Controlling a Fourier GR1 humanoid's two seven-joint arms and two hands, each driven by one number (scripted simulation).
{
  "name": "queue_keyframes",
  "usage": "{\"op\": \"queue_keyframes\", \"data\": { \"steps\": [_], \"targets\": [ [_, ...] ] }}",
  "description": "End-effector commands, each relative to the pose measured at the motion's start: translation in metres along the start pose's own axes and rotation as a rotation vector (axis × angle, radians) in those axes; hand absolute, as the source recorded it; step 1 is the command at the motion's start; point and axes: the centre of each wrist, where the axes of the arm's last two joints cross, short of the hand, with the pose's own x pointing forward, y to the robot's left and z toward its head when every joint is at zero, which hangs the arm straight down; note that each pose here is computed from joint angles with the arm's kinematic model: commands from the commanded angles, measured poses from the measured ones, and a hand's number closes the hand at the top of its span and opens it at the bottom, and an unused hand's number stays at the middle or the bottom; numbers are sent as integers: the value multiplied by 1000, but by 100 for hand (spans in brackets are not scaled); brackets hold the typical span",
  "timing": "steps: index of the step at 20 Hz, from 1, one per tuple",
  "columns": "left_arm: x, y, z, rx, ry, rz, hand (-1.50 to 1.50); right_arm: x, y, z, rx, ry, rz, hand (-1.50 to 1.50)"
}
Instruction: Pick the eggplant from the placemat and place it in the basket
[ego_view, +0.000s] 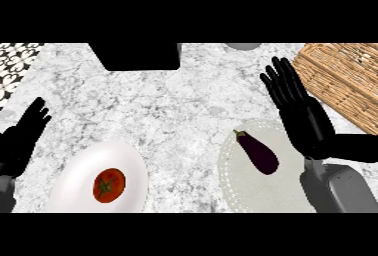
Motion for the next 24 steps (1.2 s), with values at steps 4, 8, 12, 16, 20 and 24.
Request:
{"op": "queue_keyframes", "data": {
  "steps": [4, 8, 12, 16, 20, 24],
  "targets": [
    [34, -35, -12, -97, -131, -70, 0, -34, -16, -16, 346, 126, -211, 150],
    [32, -54, -10, -149, -111, -75, 0, -27, 11, -18, 674, -148, -447, 150],
    [25, -79, -12, -152, -54, -99, 0, -56, -17, 15, 685, -195, -398, -150],
    [21, -85, -17, -122, -51, -91, 0, -11, -36, -18, 624, -179, -30, -150],
    [17, -72, -18, -117, -43, -96, 0, 66, -83, -40, 671, -113, 452, -150],
    [24, -96, -16, -144, -65, -105, 0, 116, -93, -62, 865, 13, 720, -150]
  ]
}}
